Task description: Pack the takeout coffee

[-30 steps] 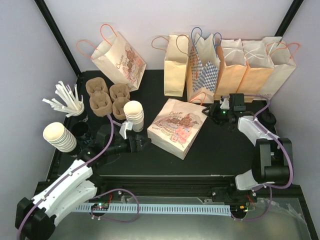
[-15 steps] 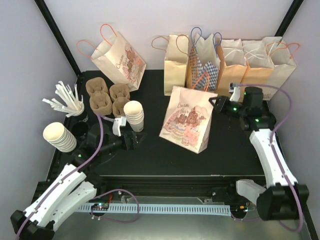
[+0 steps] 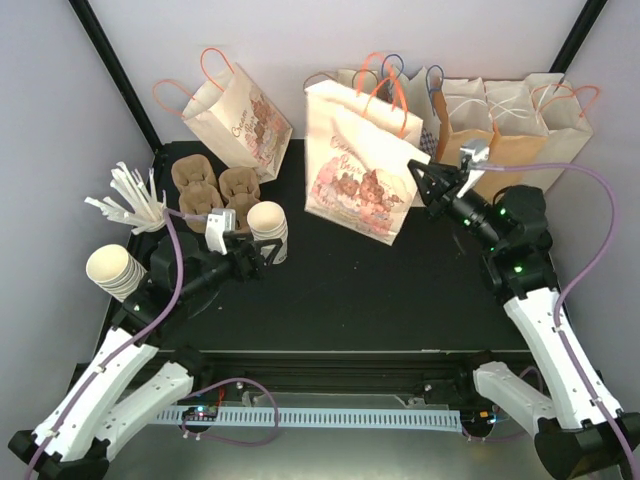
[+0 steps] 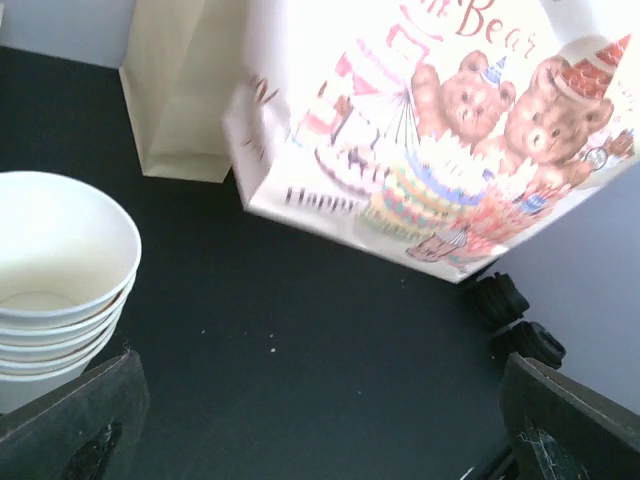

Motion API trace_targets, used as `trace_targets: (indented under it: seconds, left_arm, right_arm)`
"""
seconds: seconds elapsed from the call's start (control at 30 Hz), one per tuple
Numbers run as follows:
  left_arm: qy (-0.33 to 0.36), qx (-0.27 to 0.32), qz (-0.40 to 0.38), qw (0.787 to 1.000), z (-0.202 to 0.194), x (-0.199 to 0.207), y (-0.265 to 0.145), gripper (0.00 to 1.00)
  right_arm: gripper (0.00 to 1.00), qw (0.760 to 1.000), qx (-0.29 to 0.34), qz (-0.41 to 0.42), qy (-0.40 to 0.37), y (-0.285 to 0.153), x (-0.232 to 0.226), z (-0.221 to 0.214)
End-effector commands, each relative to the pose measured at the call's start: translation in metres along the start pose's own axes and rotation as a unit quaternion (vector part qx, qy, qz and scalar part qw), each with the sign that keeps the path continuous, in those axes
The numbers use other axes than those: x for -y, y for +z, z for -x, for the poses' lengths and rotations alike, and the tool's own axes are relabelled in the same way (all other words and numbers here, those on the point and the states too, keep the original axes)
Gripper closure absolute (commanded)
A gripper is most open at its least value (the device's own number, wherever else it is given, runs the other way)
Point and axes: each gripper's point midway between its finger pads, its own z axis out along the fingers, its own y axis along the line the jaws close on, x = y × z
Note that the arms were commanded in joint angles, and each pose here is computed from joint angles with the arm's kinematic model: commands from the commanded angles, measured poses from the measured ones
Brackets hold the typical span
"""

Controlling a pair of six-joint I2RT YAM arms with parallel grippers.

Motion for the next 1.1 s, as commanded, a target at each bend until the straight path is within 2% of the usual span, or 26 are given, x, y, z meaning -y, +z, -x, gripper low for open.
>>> trace_targets:
  seconds: [0.0, 0.07, 0.13, 0.2, 0.27, 0.4, 0.53, 0.63, 0.8, 0.9, 1.07]
  left_arm:
    - [0.003, -0.005, 0.011, 1.000, -0.001, -0.003, 0.003, 0.01]
    - [-0.002, -0.009, 0.008, 1.000, -0.006, -0.005, 0.005, 0.01]
    - [-0.004, -0.013, 0.010, 1.000, -0.010, -0.008, 0.008, 0.01]
    - [-0.002, -0.018, 0.014, 1.000, -0.015, -0.012, 0.010, 0.01]
    - [0.002, -0.023, 0.016, 1.000, -0.018, -0.014, 0.013, 0.01]
    - [0.013, -0.029, 0.020, 0.999, -0.017, -0.015, 0.017, 0.01]
    - [0.021, -0.027, 0.031, 0.999, -0.015, -0.019, 0.019, 0.01]
    - [0.027, -0.030, 0.038, 0.998, -0.015, -0.021, 0.019, 0.01]
    - [0.042, -0.025, 0.052, 0.997, -0.015, -0.025, 0.012, 0.01]
    - [0.063, -0.014, 0.058, 0.996, -0.012, -0.026, 0.005, 0.01]
    - [0.091, 0.003, 0.083, 0.992, 0.001, -0.028, -0.005, 0.01]
  right_arm:
    - [0.71, 0.998, 0.028, -0.034, -0.051, 0.004, 0.019, -0.036]
    - [0.60, 0.999, -0.008, -0.031, -0.032, 0.001, 0.024, -0.084]
    - [0.43, 0.998, -0.040, -0.050, -0.011, -0.009, 0.029, -0.132]
    - [0.29, 0.998, -0.044, -0.052, -0.007, -0.022, 0.025, -0.151]
    - [0.24, 0.997, -0.046, -0.069, -0.005, -0.034, 0.027, -0.156]
    - [0.20, 0.993, -0.070, -0.090, -0.021, -0.042, 0.027, -0.148]
    - [0.20, 0.987, -0.104, -0.121, 0.002, -0.035, 0.034, -0.139]
    - [0.21, 0.985, -0.130, -0.113, 0.005, -0.031, 0.030, -0.135]
    - [0.21, 0.987, -0.110, -0.115, 0.000, -0.037, 0.022, -0.111]
    - [0.13, 0.985, -0.102, -0.138, 0.012, -0.038, 0.025, -0.094]
    - [0.13, 0.969, -0.144, -0.193, 0.054, -0.027, 0.041, -0.084]
